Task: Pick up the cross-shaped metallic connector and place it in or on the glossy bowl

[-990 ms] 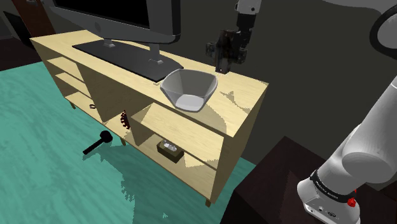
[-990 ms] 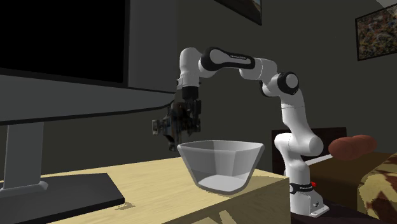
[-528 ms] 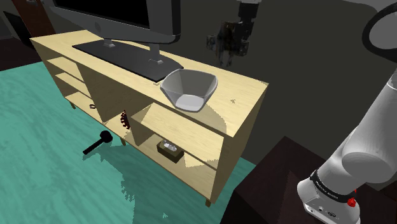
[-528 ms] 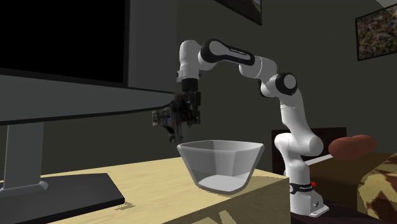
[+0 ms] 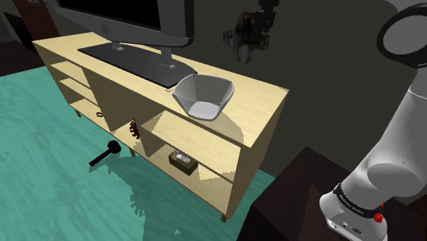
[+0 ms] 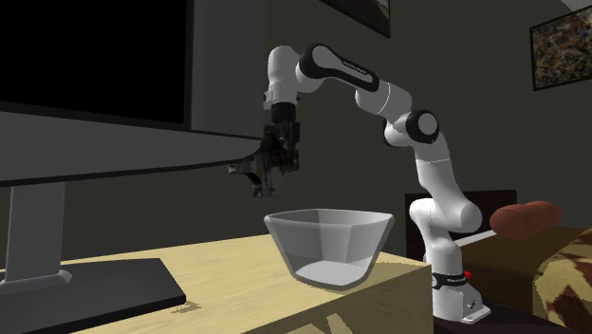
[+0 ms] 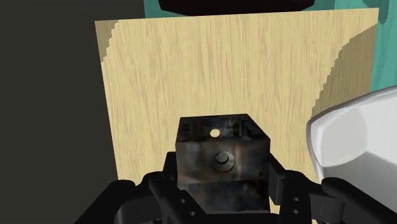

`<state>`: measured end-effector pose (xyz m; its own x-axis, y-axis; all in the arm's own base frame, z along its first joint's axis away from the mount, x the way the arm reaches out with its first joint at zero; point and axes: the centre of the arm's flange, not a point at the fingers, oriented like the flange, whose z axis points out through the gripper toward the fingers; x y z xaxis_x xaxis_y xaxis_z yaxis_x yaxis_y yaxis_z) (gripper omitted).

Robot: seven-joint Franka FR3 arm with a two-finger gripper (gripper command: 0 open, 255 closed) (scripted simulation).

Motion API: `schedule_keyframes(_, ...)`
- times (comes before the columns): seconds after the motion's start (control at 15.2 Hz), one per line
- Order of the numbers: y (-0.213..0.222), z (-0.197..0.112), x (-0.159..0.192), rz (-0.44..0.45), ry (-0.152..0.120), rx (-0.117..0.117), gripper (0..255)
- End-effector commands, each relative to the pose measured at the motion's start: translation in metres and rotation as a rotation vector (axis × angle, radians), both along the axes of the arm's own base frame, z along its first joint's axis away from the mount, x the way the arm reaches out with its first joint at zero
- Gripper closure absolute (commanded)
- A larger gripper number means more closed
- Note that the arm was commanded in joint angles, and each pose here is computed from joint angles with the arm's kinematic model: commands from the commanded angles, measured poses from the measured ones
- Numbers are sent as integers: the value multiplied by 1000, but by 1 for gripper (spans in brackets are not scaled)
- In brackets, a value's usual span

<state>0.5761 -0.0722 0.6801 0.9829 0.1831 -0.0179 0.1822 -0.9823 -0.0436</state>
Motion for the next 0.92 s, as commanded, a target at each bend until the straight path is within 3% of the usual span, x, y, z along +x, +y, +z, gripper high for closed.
schedule_keyframes(0.0,1,12,0,0,-2,0,255)
schedule_keyframes(0.46,1,46,0,0,-2,0,255)
schedule_keyframes(0.86,78,50,-17,0,-2,0,255)
